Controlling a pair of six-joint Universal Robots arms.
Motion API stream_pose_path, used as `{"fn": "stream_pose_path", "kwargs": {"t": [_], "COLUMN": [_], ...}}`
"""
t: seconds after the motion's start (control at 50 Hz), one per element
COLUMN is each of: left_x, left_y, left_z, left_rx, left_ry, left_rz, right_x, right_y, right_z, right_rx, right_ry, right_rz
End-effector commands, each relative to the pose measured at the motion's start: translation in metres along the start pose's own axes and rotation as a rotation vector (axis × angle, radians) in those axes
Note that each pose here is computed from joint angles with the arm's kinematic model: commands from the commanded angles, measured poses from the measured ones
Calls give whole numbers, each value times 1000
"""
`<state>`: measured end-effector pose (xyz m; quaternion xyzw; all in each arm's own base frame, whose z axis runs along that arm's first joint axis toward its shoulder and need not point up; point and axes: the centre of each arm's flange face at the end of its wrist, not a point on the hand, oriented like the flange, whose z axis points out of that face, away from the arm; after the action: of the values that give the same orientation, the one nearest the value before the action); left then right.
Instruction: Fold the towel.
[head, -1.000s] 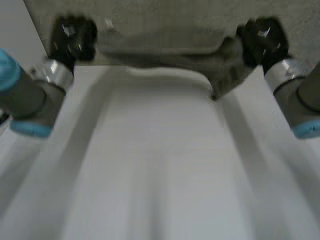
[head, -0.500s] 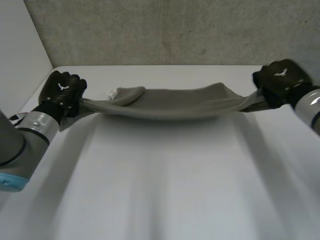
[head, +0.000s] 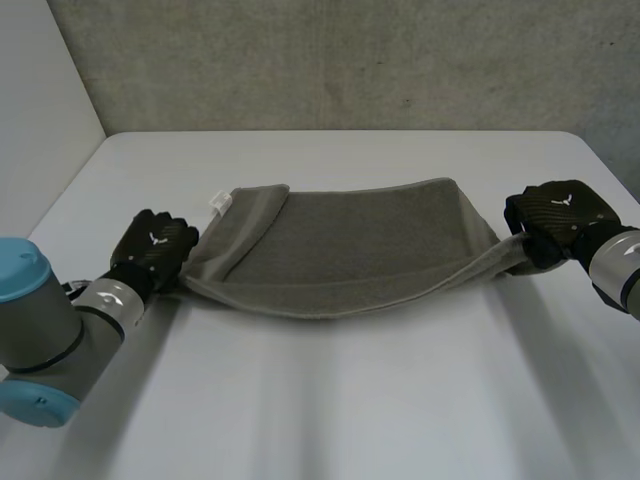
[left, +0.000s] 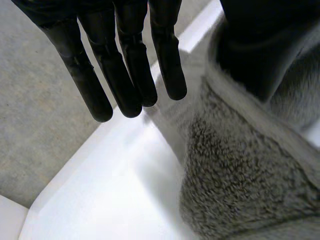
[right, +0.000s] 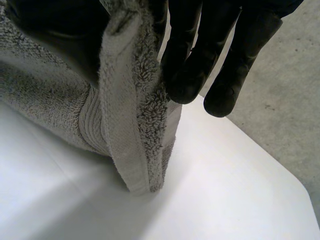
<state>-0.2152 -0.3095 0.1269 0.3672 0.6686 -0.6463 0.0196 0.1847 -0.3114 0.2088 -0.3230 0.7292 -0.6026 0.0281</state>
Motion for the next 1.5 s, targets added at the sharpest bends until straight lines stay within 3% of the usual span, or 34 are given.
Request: {"fn": "stream_pose_path", "kwargs": {"t": [0.02, 0.24, 0.4, 0.58, 0.68, 0.72, 0.78, 0.82, 0.9, 1.04, 1.16, 1.2, 1.32, 1.36, 1.38, 1.42, 1.5], "left_x": [-2, -7, -35, -87, -110, -117, -119, -117, -108, -76, -69, -83, -120, -140, -140, -157, -169], "left_y": [8, 6, -30, -148, -195, -207, -209, -202, -171, -98, -85, -93, -144, -195, -195, -245, -273], "left_z": [3, 0, -11, -60, -92, -99, -100, -92, -65, 5, 49, 76, 89, 82, 82, 62, 44], "left_rx": [-23, -28, 57, 335, 449, 479, 482, 447, 323, -25, -116, -66, 137, 334, 335, 532, 651], "left_ry": [-6, -19, -98, -254, -296, -285, -274, -243, -189, -26, -36, -112, -240, -303, -303, -362, -405], "left_rz": [58, 66, 93, 97, 9, -83, -129, -205, -261, -387, -387, -367, -325, -291, -291, -270, -248], "right_x": [1, 12, 17, 45, 59, 61, 60, 59, 51, 5, -9, -5, 18, 33, 33, 39, 40], "right_y": [0, -3, -14, -115, -169, -186, -188, -167, -139, -76, -79, -103, -162, -200, -200, -219, -220], "right_z": [0, 1, -2, -50, -88, -97, -98, -70, -37, 27, 55, 70, 71, 56, 56, 46, 45], "right_rx": [0, 3, 21, 323, 469, 498, 491, 404, 295, 32, 37, 162, 464, 649, 649, 752, 765], "right_ry": [3, 45, 73, 163, 199, 179, 161, 103, 61, -1, 65, 137, 308, 391, 392, 422, 417], "right_rz": [0, 18, 94, 128, 120, 101, 97, 123, 96, -173, -256, -276, -271, -241, -241, -216, -199]}}
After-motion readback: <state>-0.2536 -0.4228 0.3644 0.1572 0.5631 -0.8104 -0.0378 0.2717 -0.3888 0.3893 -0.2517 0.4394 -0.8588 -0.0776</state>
